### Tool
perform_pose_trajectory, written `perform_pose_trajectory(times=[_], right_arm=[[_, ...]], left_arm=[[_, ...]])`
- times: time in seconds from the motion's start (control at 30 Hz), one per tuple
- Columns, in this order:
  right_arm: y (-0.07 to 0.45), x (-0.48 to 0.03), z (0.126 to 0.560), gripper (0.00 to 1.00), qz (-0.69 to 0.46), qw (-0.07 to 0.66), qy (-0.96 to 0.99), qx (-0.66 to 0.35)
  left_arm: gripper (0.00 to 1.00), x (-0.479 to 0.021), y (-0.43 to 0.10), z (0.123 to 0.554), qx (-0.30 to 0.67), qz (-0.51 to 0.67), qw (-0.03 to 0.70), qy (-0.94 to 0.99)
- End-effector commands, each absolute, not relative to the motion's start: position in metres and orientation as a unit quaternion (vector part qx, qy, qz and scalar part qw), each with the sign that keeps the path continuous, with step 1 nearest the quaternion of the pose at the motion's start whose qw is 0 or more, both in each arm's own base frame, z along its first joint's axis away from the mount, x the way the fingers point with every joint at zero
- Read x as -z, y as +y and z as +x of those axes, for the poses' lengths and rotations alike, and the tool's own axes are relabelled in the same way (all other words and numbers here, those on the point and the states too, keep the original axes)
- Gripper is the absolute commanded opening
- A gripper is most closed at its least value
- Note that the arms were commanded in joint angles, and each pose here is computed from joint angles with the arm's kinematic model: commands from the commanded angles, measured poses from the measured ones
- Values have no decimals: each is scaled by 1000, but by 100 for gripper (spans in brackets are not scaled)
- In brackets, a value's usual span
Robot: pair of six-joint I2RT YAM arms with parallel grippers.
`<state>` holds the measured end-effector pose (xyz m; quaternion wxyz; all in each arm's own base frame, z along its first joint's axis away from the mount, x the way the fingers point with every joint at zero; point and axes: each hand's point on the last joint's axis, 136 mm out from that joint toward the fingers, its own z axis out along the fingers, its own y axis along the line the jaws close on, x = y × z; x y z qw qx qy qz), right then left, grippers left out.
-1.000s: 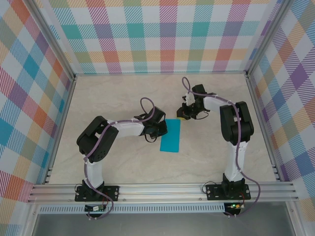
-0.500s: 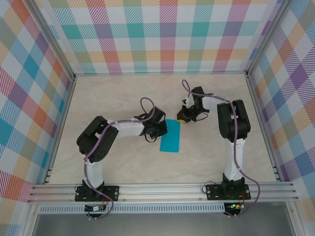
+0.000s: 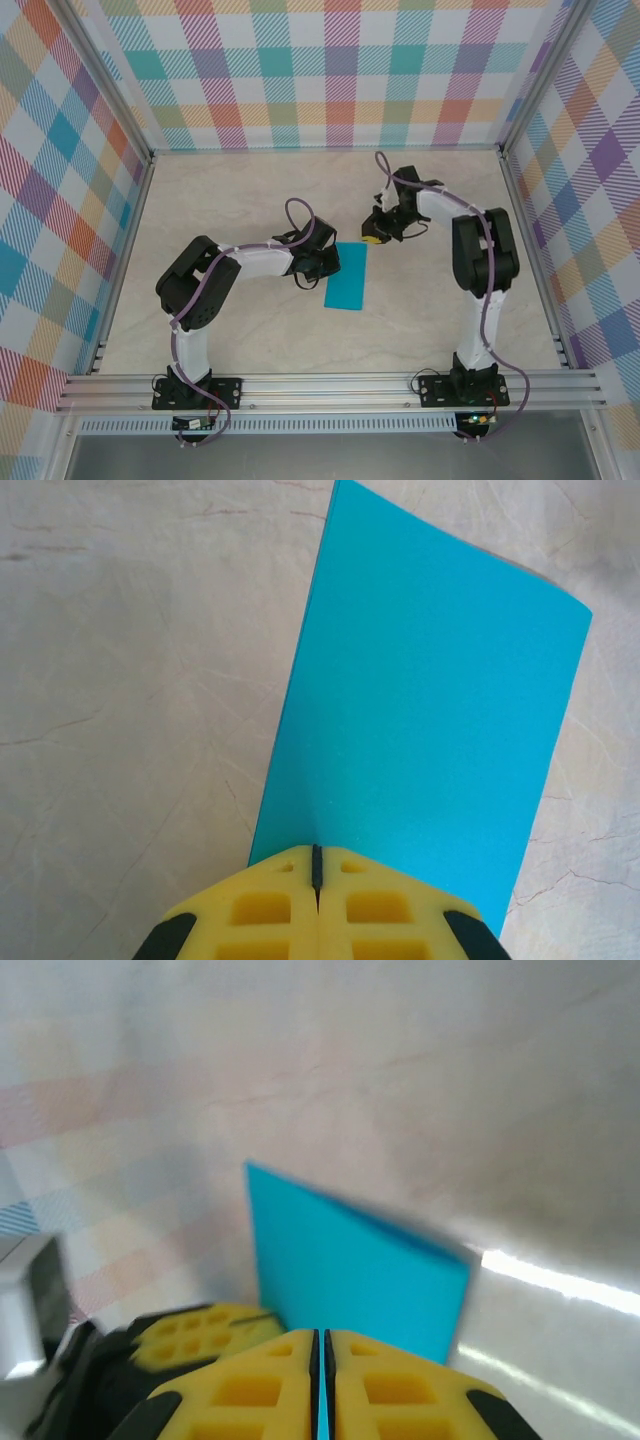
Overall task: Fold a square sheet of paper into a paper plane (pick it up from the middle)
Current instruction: Fold the square sheet of paper in half at the center of the table.
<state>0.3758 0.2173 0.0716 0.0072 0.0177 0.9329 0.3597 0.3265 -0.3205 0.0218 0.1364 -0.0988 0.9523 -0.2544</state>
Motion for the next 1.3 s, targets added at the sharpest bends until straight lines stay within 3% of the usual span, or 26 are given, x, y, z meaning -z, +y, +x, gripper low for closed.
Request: perform_pose_trajectory(times=[0.0,0.37,1.07,1.27], right_arm=[[222,-101,350,12,11,39,913,-407],[252,-61,239,10,-25,-18,914,-405],[221,12,190,10,-16,-89,944,-317],[234,-19,204,11,-37,-56,935,-350]], left_arm=[[0,8,-298,294,190,-96,87,973],[0,7,-299,295,193,-96,87,973],[0,8,-300,295,193,-95,87,973],[0,7,-301,295,197,-93,86,972]])
